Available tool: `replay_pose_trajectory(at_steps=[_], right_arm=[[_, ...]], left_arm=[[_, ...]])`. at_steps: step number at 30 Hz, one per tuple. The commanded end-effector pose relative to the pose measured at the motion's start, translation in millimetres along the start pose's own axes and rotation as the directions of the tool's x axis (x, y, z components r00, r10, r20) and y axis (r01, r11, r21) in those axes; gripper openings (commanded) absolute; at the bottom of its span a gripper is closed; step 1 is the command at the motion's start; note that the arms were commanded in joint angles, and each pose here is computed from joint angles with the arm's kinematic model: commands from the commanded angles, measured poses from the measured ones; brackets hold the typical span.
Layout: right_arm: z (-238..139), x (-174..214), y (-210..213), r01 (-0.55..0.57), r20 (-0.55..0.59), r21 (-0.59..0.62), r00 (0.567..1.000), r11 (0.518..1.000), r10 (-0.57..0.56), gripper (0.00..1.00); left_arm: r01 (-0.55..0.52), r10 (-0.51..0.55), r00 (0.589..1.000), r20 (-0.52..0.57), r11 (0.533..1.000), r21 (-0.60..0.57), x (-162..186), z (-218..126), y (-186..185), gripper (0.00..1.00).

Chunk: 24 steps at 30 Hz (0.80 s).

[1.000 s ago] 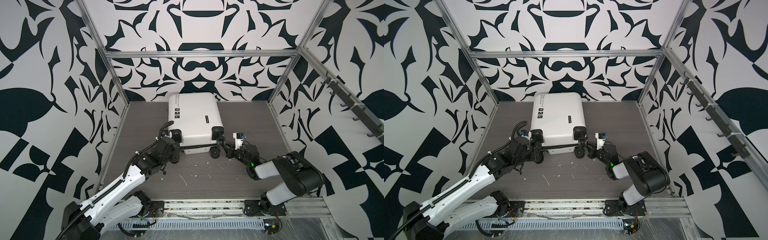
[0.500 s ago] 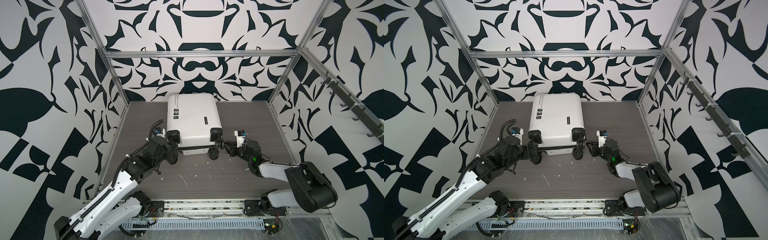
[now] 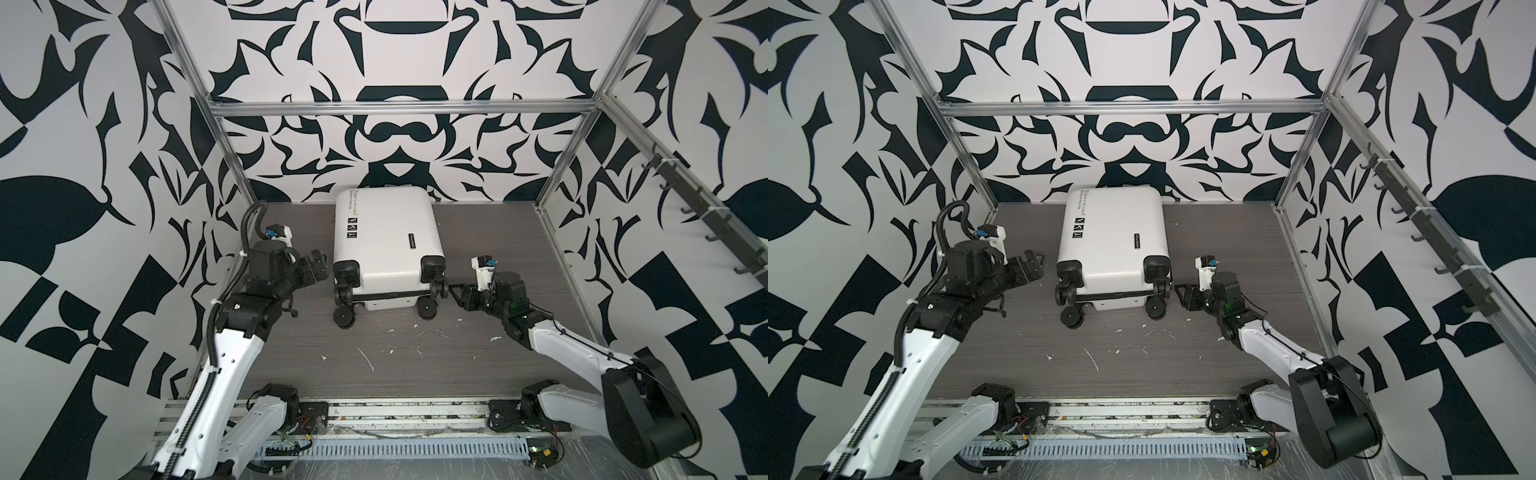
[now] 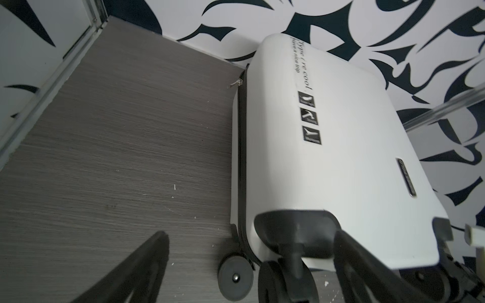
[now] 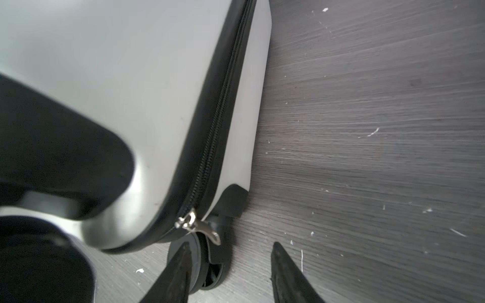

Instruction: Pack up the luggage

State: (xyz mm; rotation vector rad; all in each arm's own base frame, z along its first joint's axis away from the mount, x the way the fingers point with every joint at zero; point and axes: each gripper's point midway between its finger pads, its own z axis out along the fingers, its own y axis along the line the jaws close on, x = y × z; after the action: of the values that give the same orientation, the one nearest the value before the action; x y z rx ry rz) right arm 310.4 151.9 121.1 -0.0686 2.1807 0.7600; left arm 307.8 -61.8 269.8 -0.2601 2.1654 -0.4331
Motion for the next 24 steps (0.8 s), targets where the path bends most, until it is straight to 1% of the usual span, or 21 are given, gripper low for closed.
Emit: replay_pose_trajectory(at_steps=[1,3,5,7,9,11,12,14,15,18,20,24], right_arm=[[-17.2,-1.5,-3.9,-0.028,-0.03,0.044,0.999,0.999,0.029,0.5],[-27.9,-7.5,-6.4,-0.041,-0.005,0.063,0.999,0.997,0.042,0.5],[-37.6,-11.4,-14.5,-0.06,0.016,0.113,0.998,0.992,0.059,0.55],[-43.1,-13.2,-24.8,-0.086,0.012,0.167,0.996,0.982,0.085,0.57],[-42.8,-14.5,-33.4,-0.119,-0.002,0.194,0.993,0.974,0.121,0.57],[-35.5,-14.2,-40.2,-0.161,-0.02,0.199,0.986,0.967,0.168,0.57],[-31.1,-14.4,-42.2,-0.182,-0.026,0.196,0.981,0.964,0.191,0.57],[-18.8,-14.2,-44.5,-0.22,-0.045,0.18,0.972,0.959,0.232,0.55],[-12.6,-13.2,-45.0,-0.236,-0.057,0.171,0.967,0.957,0.249,0.54],[7.5,-10.5,-44.5,-0.295,-0.091,0.131,0.947,0.946,0.308,0.5],[21.2,-9.7,-39.3,-0.338,-0.103,0.069,0.933,0.939,0.344,0.47],[37.8,-3.3,-37.3,-0.36,-0.126,0.059,0.923,0.931,0.365,0.44]], left_arm=[[0.086,-0.081,0.996,-0.037,0.985,0.149,-15.2,13.2,-9.5,0.99],[0.128,-0.125,0.992,-0.03,0.979,0.156,-24.6,22.6,-2.4,0.97],[0.153,-0.151,0.988,-0.027,0.977,0.149,-31.8,33.5,2.5,0.95],[0.158,-0.155,0.987,-0.031,0.978,0.139,-35.9,44.5,5.4,0.94],[0.165,-0.162,0.986,-0.033,0.979,0.12,-38.2,58.2,11.3,0.93],[0.186,-0.181,0.982,-0.05,0.976,0.113,-40.3,72.7,15.0,0.89],[0.204,-0.196,0.977,-0.086,0.973,0.107,-35.6,88.3,18.4,0.87],[0.224,-0.21,0.97,-0.123,0.969,0.109,-35.2,106.4,19.1,0.86],[0.231,-0.216,0.967,-0.134,0.967,0.107,-35.0,114.6,20.9,0.82],[0.246,-0.231,0.959,-0.167,0.966,0.078,-31.6,142.8,30.3,0.81],[0.254,-0.236,0.951,-0.197,0.965,0.067,-28.6,162.5,34.7,0.81],[0.267,-0.24,0.933,-0.267,0.961,0.068,-19.1,196.7,33.4,0.78]])
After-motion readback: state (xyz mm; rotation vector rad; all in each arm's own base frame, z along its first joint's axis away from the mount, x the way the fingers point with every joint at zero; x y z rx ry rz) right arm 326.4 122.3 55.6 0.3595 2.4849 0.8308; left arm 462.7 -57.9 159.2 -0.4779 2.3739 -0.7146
